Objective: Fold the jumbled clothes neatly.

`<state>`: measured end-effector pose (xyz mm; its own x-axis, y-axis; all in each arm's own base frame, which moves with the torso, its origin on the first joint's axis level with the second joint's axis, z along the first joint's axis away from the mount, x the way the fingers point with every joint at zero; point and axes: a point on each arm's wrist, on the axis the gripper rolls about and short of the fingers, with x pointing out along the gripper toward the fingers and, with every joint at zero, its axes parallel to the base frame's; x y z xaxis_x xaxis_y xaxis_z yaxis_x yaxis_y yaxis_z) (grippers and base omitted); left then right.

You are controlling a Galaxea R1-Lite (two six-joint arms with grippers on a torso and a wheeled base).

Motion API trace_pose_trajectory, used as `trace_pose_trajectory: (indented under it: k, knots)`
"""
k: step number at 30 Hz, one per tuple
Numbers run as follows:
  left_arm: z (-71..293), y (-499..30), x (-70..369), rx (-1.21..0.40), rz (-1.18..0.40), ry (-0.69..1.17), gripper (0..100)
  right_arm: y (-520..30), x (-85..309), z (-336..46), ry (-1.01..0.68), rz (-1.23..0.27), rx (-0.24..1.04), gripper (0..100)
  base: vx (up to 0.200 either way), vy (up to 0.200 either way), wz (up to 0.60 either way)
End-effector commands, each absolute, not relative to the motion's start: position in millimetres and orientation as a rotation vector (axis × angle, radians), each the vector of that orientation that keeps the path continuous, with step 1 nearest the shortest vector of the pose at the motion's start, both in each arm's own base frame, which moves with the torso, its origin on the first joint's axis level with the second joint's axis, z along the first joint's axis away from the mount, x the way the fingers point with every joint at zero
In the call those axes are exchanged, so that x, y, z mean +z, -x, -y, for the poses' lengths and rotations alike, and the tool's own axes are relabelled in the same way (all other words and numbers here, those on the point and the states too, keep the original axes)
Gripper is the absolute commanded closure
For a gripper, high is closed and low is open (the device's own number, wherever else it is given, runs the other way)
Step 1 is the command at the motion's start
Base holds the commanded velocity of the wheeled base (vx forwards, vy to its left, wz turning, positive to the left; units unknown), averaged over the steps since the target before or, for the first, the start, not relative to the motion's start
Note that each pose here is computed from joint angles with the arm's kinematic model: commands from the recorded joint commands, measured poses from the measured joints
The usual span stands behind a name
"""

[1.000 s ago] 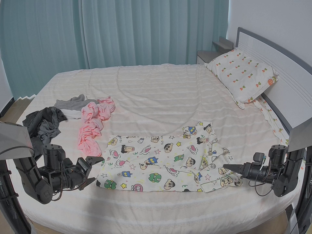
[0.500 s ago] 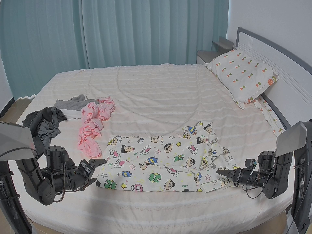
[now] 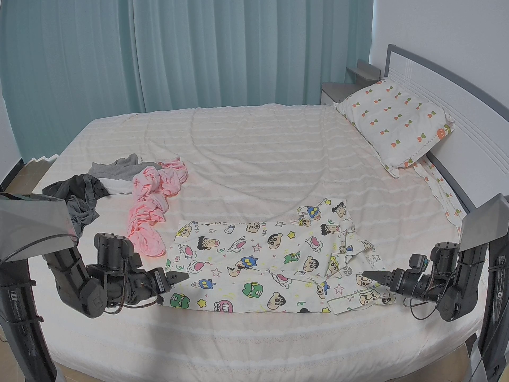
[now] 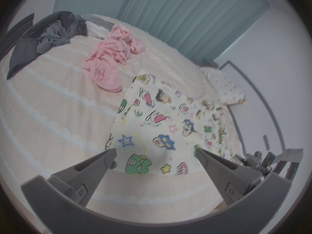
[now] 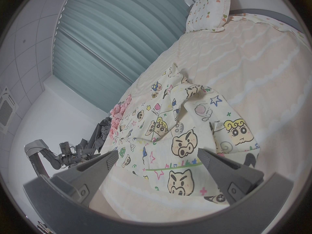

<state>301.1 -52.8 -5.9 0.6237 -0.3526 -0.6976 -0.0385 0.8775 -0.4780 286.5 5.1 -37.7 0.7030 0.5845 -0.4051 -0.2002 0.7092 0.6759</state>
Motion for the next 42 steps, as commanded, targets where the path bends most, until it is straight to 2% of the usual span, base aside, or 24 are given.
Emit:
trace_pose_trajectory:
  k: [1,12,23,30,42]
  knots:
    - [37,-349,-3,-0.196,-0.879,0.34,0,-276,-25,19,-0.685,-0.622,0.486,0,0.0,0.0,0.0]
    - [22,-361,-21,-0.177,-0.89,0.313,0,-276,-21,22,-0.691,-0.61,0.505,0,0.0,0.0,0.0]
    - [50,-371,-19,-0.271,-0.871,0.305,0,-274,-22,22,-0.695,-0.617,0.506,0,0.0,0.0,0.0]
    - [50,-372,-20,-0.262,-0.871,0.301,0,-269,-22,20,-0.7,-0.635,0.522,0,0.0,0.0,0.0]
    - [57,-380,-62,-0.244,-0.863,0.278,0,-269,-23,19,-0.695,-0.64,0.53,0,0.0,0.0,0.0]
